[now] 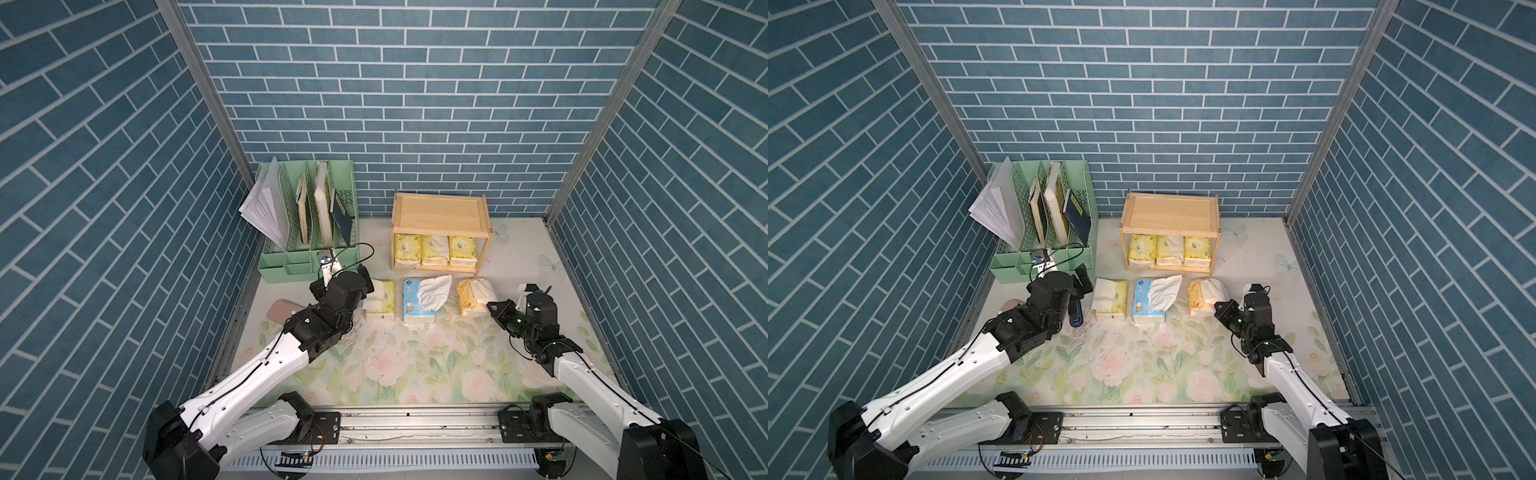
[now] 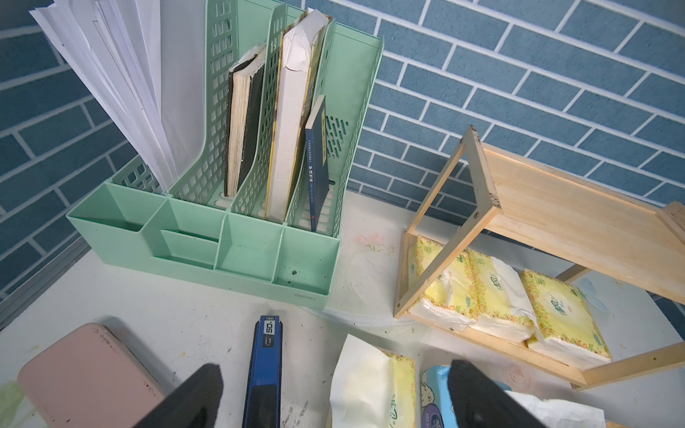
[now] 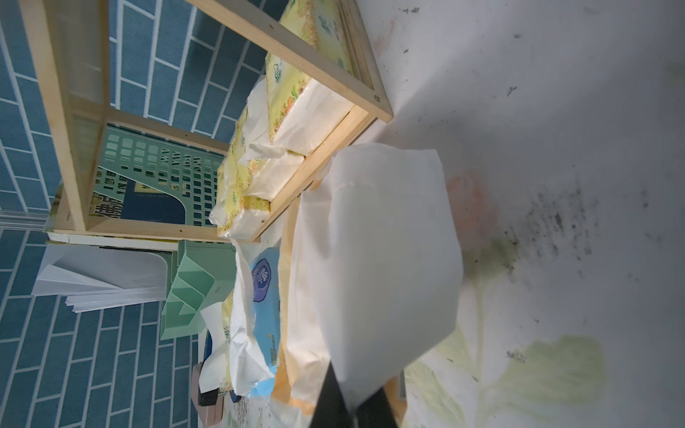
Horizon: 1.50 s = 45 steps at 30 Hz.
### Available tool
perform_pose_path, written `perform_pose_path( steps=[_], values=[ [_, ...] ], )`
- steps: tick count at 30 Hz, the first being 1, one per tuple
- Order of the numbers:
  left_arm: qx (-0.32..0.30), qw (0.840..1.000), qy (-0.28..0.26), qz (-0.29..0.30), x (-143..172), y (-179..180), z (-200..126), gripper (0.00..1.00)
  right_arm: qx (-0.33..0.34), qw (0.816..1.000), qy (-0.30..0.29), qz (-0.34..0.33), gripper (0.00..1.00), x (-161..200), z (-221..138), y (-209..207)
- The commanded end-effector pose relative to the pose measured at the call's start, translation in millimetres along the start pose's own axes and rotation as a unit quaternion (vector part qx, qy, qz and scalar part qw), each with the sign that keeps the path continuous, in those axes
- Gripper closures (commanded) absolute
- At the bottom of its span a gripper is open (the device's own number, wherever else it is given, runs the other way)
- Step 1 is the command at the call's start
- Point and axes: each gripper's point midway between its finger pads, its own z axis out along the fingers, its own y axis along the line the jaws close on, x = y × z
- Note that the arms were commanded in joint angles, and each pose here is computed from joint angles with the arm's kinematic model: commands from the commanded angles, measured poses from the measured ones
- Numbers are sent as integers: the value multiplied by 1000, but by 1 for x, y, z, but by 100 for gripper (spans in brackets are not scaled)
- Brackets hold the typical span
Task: Remove the tissue boxes from the shelf
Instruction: Place the box of tissues at the center of the board.
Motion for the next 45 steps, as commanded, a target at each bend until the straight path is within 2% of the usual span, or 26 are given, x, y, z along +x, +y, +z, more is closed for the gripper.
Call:
perform_pose_path(
  steps=[1, 17, 25, 28, 40, 45],
  values=[
    [-16, 1000, 3, 7, 3, 6, 3, 0, -13, 1000, -16, 6, 100, -4, 4, 2],
    [-21, 1000, 9, 13, 9, 7, 7, 0, 12, 1000, -3, 21, 100, 8, 21, -24],
    [-20, 1000, 11, 13, 9, 6, 8, 0, 29, 999, 25, 21, 99, 23, 29, -39],
    [-20, 1000, 12, 13, 9, 6, 7, 0, 32, 999, 31, 14, 94, 26, 29, -41],
    [-15, 1000, 15, 11, 10, 4, 8, 0, 49, 998, 31, -10, 59, 25, 24, -45],
    [7, 1000, 21, 6, 9, -7, 10, 0, 67, 997, 24, -38, 49, 21, 17, -45]
  ],
)
